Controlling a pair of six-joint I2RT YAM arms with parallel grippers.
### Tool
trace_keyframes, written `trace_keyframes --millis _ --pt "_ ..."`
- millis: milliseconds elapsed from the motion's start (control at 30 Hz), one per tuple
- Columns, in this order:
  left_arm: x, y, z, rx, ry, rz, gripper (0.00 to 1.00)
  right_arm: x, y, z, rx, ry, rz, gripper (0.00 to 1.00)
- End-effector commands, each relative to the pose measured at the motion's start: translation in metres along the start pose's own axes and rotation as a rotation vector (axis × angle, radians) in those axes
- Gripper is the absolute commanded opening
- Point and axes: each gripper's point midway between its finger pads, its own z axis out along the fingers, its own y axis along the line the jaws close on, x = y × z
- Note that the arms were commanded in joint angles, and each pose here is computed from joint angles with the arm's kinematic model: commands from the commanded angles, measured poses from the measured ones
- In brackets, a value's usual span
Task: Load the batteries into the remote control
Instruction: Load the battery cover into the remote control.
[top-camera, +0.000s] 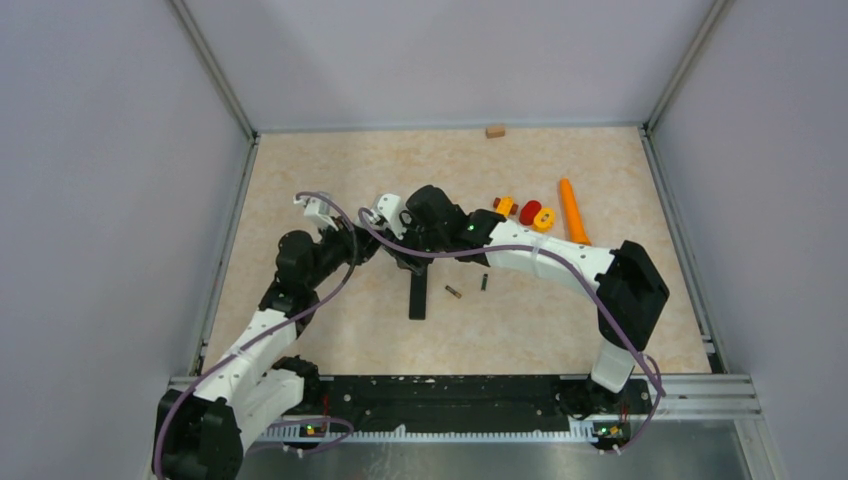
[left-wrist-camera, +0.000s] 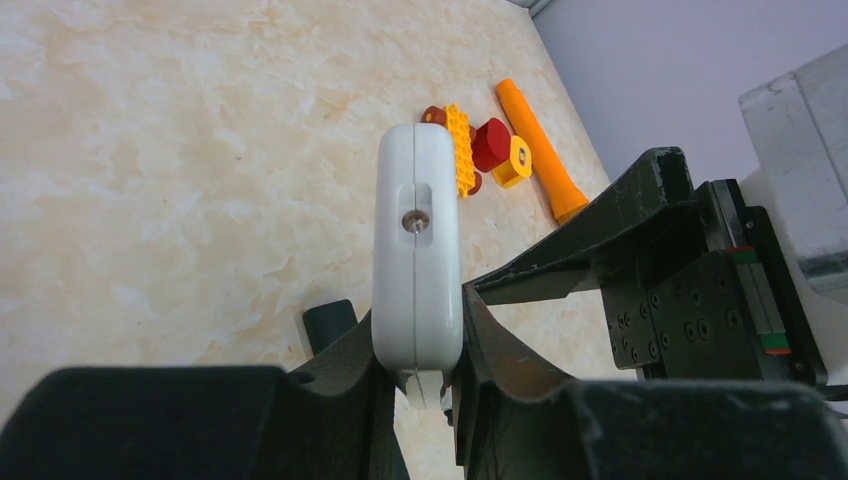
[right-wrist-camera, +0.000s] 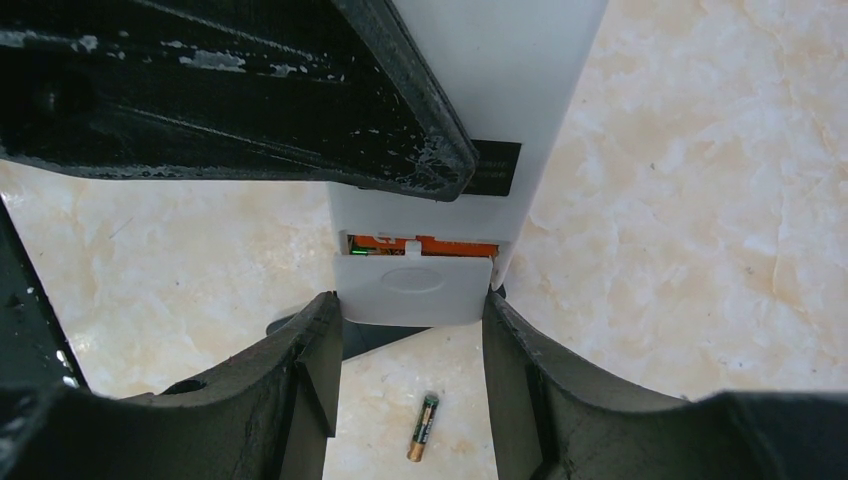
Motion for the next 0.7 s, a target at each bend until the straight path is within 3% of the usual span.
trace_keyframes --millis 0,267,667 --pt "-0.018 -0.020 0.005 0.062 -0.016 0.042 0.00 -0.025 -0.006 -0.014 0.033 -0.081 -0.021 0.46" --pt "-0.012 -0.020 0.009 0.065 0.037 0.034 0.00 -0.026 -0.006 -0.012 0.034 -0.082 -0.025 0.46" --pt "-0.019 0.001 0.005 -0.063 -0.015 0.037 0.00 -0.023 -0.009 -0.014 0.050 -0.077 -0.024 0.46"
